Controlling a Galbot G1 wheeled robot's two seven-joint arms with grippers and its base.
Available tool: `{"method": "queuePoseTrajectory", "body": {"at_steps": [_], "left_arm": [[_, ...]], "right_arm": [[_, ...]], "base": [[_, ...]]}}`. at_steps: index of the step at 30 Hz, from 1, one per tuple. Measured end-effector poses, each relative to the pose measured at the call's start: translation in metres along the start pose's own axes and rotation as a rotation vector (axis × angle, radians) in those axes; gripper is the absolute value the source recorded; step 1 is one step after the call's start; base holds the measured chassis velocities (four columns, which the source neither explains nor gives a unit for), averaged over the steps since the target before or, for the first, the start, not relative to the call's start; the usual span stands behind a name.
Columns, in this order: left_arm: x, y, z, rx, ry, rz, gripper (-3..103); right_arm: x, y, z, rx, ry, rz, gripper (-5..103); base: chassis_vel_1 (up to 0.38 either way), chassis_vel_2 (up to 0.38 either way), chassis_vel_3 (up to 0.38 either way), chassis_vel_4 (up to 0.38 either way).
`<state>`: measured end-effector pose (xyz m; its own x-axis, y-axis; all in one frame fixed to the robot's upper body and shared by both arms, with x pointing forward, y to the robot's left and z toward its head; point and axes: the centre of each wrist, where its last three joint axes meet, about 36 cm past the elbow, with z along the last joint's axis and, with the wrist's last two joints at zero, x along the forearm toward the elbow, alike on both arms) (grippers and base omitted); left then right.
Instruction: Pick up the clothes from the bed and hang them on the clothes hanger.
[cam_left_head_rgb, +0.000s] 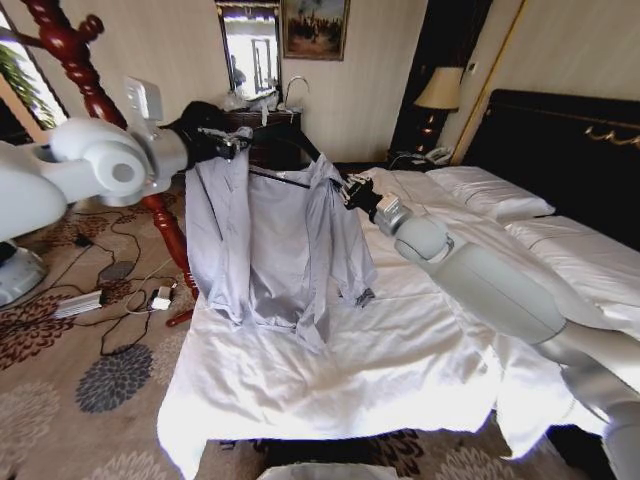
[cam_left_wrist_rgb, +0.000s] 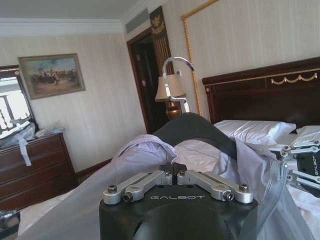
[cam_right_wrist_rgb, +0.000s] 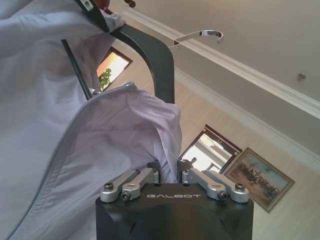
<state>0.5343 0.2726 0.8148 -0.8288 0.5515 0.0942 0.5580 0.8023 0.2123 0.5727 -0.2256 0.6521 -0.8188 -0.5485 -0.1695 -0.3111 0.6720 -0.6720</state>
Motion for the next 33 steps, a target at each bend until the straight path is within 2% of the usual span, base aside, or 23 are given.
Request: {"method": "queuePoseTrajectory", "body": {"at_steps": [4, 5, 6, 10, 13, 19, 28, 33], "left_arm": [[-0.035, -0.012, -0.003, 0.018, -0.025, 0.030, 0], [-0.035, -0.012, -0.003, 0.018, -0.025, 0.030, 0], [-0.046, -0.020, -0.006, 0.023, -0.035, 0.050, 0], [-0.052, -0.034, -0.007, 0.028, -0.042, 0.090, 0], [-0.038, -0.048, 0.006, 0.041, -0.029, 0.136, 0], [-0.011, -0.063, 0.034, 0.080, -0.002, 0.165, 0], [0.018, -0.068, 0.052, 0.094, 0.017, 0.169, 0], [0.050, -0.057, 0.063, 0.080, 0.033, 0.129, 0]], "right_arm": [[-0.003, 0.004, -0.001, 0.008, -0.007, -0.007, 15], [-0.003, 0.004, -0.001, 0.008, -0.007, -0.007, 15], [-0.004, 0.005, -0.001, 0.011, -0.009, -0.009, 15], [-0.002, 0.007, 0.002, 0.022, -0.003, -0.008, 15], [0.005, 0.003, 0.010, 0.024, 0.018, 0.008, 15], [0.010, 0.002, 0.023, 0.031, 0.042, 0.017, 15], [0.002, 0.008, 0.024, 0.020, 0.041, 0.019, 15], [0.008, 0.008, 0.019, 0.011, 0.036, 0.026, 15]], "base": [[0.000, 0.000, 0.000, 0.000], [0.000, 0.000, 0.000, 0.000], [0.000, 0.000, 0.000, 0.000], [0.000, 0.000, 0.000, 0.000], [0.000, 0.000, 0.000, 0.000], [0.000, 0.000, 0.000, 0.000], [0.000, 0.000, 0.000, 0.000], [0.000, 0.000, 0.000, 0.000]]}}
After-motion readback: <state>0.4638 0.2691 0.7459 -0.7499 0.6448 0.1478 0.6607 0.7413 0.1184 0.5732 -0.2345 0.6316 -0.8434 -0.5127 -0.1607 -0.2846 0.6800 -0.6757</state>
